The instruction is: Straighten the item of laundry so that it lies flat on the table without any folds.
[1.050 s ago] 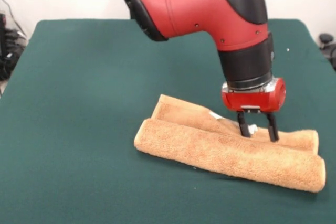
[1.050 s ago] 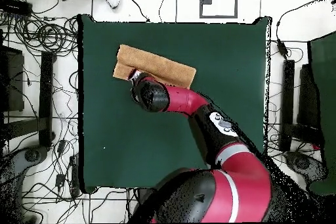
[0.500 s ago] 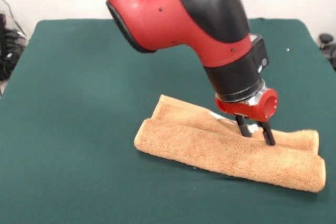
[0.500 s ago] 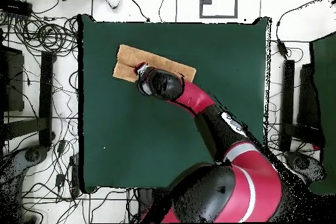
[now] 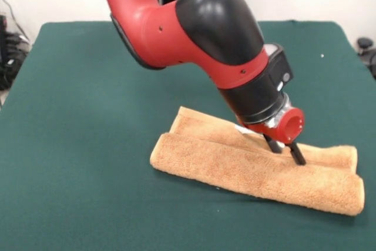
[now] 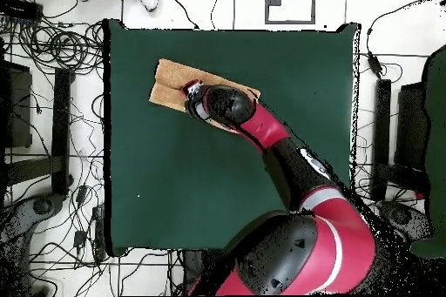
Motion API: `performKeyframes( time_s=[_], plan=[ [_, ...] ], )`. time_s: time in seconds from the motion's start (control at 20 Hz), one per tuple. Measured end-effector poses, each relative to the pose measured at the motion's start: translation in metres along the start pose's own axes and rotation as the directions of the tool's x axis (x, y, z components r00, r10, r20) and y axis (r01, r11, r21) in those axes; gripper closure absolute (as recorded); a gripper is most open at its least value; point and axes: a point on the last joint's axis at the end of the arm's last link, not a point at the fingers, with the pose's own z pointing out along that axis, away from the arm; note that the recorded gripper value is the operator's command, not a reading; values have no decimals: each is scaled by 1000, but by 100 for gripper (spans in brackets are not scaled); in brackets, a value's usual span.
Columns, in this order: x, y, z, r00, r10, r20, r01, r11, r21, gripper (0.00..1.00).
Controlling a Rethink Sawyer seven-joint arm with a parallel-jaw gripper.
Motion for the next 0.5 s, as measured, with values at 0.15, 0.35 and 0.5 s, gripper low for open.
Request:
performKeyframes(
  time_s=[0.15, 0.35, 0.5],
  plan=[
    [-2, 0, 0, 1000, 15, -13, -15, 1000, -1, 0],
    [-3, 0, 0, 999, 27, -19, -27, 1000, -4, 0],
    [-3, 0, 0, 999, 37, -25, -37, 999, -5, 0]
  ],
)
